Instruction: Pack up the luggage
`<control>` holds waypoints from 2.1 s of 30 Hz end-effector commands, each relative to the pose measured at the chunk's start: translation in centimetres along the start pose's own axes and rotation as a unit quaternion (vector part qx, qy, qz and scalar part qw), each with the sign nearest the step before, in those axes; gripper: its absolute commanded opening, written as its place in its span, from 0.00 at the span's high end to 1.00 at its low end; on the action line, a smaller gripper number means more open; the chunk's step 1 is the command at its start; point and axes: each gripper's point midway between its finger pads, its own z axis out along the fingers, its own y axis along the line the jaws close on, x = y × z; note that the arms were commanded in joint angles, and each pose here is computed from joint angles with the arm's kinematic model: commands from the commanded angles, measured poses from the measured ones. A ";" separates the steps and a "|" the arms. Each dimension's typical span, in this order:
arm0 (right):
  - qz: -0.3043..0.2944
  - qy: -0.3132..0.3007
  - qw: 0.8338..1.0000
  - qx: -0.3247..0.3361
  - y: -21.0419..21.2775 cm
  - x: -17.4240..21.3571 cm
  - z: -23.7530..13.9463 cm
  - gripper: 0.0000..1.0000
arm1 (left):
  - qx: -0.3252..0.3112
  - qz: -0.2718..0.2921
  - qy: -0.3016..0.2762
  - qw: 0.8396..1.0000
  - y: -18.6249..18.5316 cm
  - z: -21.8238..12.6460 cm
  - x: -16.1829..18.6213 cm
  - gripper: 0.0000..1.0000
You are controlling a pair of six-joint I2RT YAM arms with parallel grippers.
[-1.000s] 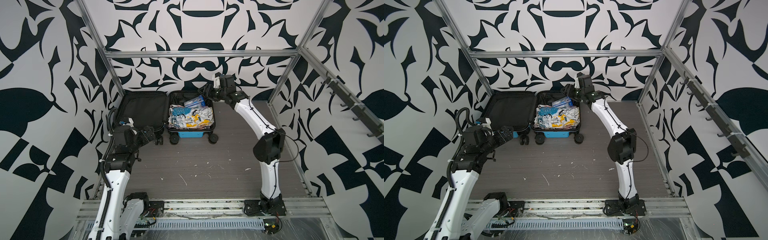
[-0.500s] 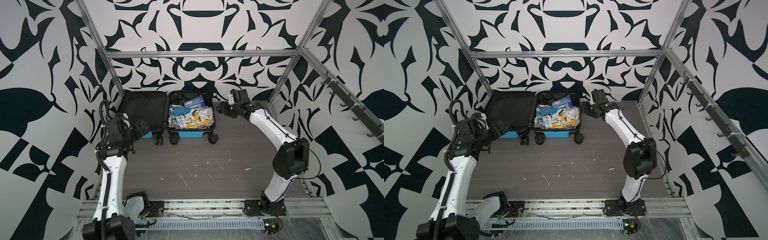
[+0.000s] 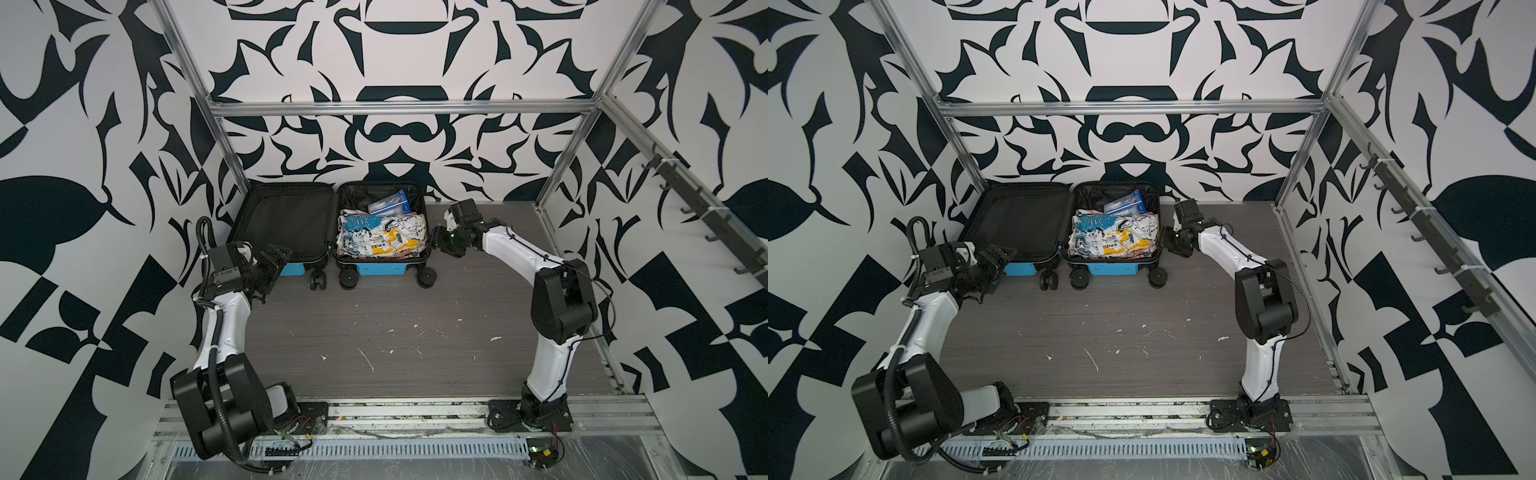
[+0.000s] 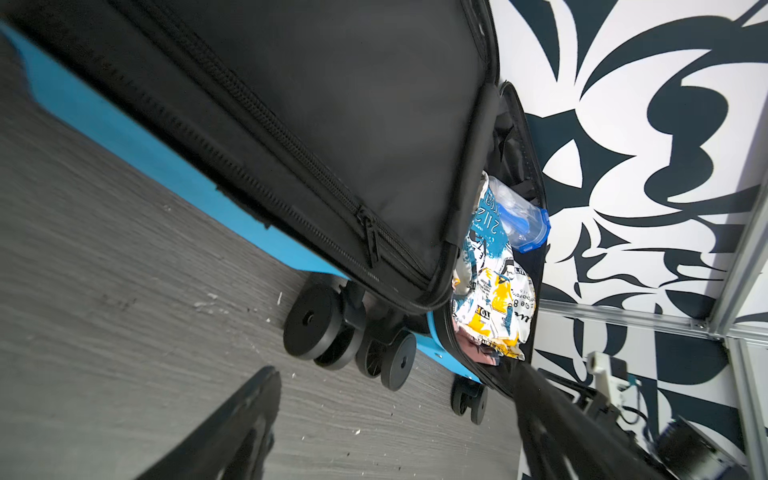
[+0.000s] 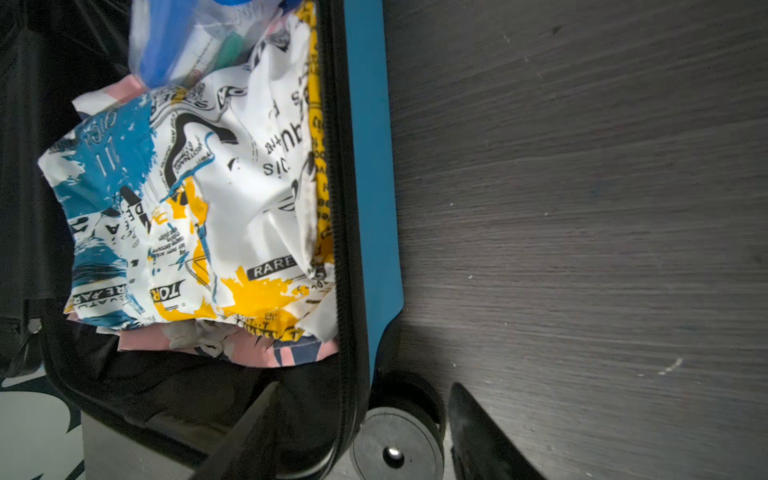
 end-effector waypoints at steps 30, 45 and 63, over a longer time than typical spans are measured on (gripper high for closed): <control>0.032 0.014 0.999 -0.006 -5.0 3.5 -0.3 1.00 | -0.005 0.046 -0.014 0.999 -0.5 0.0 -3.2 0.28; 0.076 0.000 0.996 0.043 -14.7 5.7 -8.1 1.00 | -0.149 0.116 -0.049 0.981 2.5 -2.6 -5.1 0.32; 0.089 -0.046 0.995 -0.023 -12.9 4.1 -10.2 0.41 | -0.238 0.212 0.057 0.946 5.0 3.3 -5.0 0.45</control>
